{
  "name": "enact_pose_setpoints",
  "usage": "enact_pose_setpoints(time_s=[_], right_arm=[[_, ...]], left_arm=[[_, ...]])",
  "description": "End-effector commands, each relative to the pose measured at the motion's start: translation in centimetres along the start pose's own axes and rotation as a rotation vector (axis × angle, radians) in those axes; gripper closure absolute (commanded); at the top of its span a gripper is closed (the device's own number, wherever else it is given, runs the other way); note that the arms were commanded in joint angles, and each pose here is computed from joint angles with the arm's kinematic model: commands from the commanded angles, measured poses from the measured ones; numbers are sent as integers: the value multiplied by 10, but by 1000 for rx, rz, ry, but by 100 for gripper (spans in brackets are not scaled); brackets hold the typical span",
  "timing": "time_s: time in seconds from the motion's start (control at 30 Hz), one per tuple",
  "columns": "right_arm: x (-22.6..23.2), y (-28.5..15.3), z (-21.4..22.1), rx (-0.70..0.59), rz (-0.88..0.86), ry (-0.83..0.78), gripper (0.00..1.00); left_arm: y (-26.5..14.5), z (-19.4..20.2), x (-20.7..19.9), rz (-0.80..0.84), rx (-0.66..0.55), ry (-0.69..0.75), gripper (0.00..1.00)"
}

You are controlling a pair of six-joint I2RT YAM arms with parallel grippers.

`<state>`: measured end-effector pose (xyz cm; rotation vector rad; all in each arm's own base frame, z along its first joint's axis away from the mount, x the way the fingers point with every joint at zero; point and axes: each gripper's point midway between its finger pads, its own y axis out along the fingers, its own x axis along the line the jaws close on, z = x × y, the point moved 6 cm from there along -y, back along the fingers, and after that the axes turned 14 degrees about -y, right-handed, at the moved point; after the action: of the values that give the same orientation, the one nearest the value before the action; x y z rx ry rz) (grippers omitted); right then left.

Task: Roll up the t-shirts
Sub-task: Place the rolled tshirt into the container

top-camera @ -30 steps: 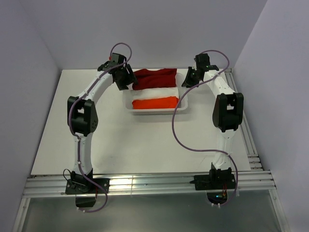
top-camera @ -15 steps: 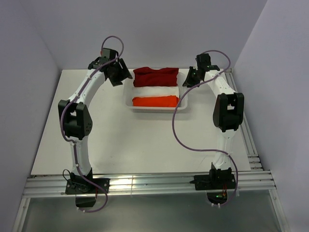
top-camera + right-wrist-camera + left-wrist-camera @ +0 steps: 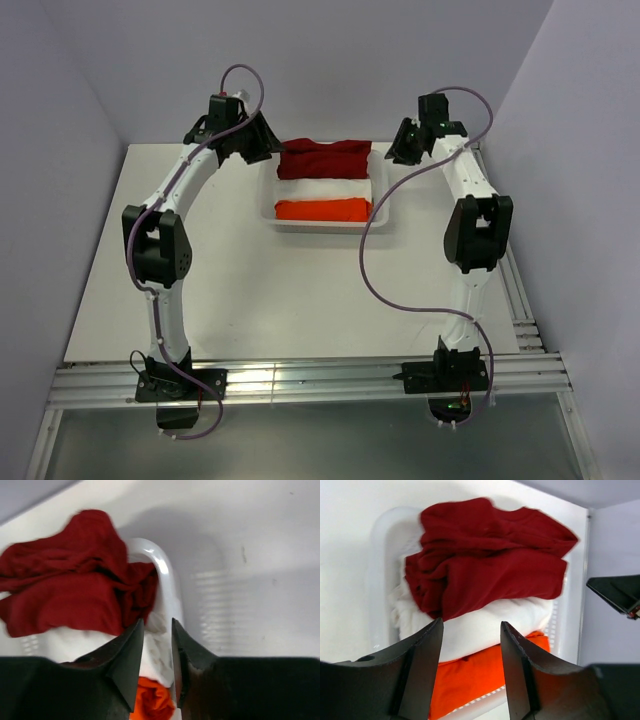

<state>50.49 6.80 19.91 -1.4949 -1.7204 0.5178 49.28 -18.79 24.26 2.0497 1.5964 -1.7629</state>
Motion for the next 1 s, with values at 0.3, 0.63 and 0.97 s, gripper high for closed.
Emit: enact_pose_setpoints(time_s=[0.3, 0.63, 0.97], right_arm=[[73, -22, -45, -144, -402, 91, 100], [94, 19, -38, -97, -485, 135, 100], [65, 74, -5, 12, -288, 207, 100]], left_arm=[[28, 2, -48, 414, 89, 52, 48], [65, 10, -36, 465, 154, 76, 53], [104, 11, -1, 373, 140, 27, 54]])
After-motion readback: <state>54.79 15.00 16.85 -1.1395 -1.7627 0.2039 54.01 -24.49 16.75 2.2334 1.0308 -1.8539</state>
